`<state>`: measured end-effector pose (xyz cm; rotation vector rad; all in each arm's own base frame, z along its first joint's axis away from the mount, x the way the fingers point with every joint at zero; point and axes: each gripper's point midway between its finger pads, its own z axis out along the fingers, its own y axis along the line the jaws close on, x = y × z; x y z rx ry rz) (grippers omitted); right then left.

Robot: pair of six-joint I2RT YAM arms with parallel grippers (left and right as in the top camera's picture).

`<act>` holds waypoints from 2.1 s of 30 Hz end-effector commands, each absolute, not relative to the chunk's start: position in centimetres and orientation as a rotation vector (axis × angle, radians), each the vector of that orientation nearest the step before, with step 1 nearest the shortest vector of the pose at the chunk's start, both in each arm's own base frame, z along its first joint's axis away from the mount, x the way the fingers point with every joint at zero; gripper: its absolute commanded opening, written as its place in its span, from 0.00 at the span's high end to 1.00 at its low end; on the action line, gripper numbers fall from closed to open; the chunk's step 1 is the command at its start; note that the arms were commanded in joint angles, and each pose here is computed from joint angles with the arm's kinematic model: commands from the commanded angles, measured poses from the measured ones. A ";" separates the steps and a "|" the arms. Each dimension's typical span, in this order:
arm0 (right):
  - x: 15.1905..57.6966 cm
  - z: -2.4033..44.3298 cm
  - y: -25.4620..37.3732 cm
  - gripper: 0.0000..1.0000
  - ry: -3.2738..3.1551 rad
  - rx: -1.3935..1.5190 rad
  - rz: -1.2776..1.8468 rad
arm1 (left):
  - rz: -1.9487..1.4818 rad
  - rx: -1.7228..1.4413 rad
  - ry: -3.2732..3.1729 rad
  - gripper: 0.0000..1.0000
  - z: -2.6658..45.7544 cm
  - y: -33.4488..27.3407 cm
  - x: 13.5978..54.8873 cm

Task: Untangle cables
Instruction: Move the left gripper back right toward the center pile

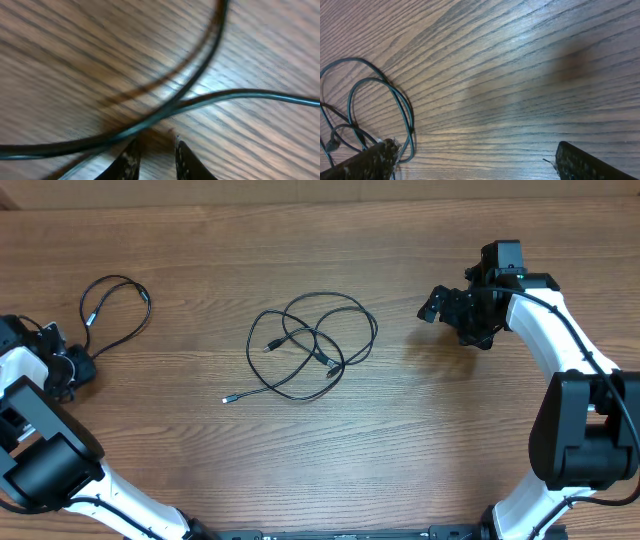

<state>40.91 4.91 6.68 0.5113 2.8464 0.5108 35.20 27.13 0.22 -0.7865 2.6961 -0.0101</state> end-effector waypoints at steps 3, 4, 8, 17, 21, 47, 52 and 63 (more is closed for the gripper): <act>40.8 6.9 5.0 0.00 2.840 0.514 0.520 | -0.627 -0.965 2.632 0.65 -1.1 19.0 36.1; 40.8 6.9 5.0 0.00 2.840 0.514 0.520 | -0.703 -0.954 2.620 0.66 -0.7 17.9 36.3; 40.8 6.9 5.0 0.00 2.840 0.514 0.520 | -0.920 -0.925 2.622 0.78 0.3 14.0 36.5; 40.8 6.9 5.0 0.00 2.840 0.514 0.520 | -0.993 -0.727 2.710 0.91 2.7 7.2 38.0; 40.8 6.9 5.0 0.00 2.840 0.514 0.520 | -0.902 -0.595 2.726 0.91 5.7 4.0 39.2; 40.8 7.2 5.6 0.00 2.832 0.573 0.586 | 0.148 -0.452 2.896 0.83 5.7 -5.6 37.0; 40.6 9.5 10.7 0.17 2.787 0.493 0.995 | 0.109 -0.583 2.933 0.84 5.5 -3.3 36.3; 38.5 9.3 22.1 0.77 2.808 0.031 0.904 | 0.007 -0.777 2.908 0.72 5.4 0.2 36.6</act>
